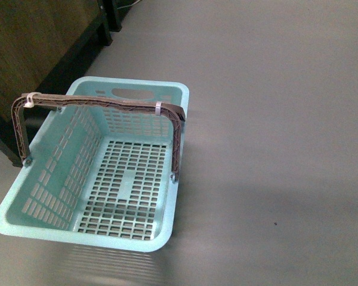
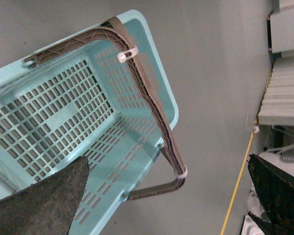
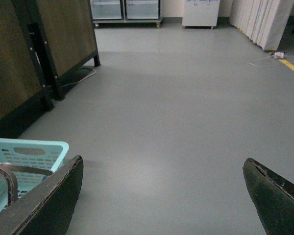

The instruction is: Pick lemon and mango into basket

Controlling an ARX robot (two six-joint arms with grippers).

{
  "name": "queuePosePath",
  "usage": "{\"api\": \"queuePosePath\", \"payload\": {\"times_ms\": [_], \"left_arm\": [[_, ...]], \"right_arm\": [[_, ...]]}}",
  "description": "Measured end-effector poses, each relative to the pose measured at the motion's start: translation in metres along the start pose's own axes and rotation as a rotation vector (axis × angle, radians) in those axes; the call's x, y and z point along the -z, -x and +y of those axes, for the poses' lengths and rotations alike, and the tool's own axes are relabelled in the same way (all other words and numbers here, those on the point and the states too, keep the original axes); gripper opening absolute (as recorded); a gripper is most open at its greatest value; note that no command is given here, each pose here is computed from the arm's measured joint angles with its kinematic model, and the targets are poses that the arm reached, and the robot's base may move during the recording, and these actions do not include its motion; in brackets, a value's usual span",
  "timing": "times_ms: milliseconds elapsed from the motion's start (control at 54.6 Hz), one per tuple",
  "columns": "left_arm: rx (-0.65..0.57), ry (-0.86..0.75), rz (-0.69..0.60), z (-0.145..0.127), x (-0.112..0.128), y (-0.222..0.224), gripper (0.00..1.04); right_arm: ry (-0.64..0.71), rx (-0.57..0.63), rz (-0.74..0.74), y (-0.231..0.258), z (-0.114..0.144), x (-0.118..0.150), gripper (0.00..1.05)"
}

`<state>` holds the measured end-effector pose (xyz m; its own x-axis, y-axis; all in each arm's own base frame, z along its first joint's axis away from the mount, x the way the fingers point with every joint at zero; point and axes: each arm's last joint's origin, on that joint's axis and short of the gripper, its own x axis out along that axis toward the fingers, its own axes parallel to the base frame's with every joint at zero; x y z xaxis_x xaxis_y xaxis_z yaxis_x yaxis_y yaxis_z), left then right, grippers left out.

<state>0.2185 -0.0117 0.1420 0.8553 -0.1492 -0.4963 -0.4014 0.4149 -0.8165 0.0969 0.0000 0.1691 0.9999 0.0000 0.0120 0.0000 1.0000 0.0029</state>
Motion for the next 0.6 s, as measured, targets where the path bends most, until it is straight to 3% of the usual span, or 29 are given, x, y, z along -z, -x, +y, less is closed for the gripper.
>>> {"api": "queuePosePath", "payload": {"times_ms": [201,604], "left_arm": [[-0.105,0.137,-0.012,0.001,0.007,-0.066,0.98],[-0.136,0.147,0.022,-0.018,0.031,-0.158,0.98]], "right_arm": [[0.000,0.000,0.000,0.000,0.000,0.000,0.96],[0.000,0.000,0.000,0.000,0.000,0.000,0.96]]}}
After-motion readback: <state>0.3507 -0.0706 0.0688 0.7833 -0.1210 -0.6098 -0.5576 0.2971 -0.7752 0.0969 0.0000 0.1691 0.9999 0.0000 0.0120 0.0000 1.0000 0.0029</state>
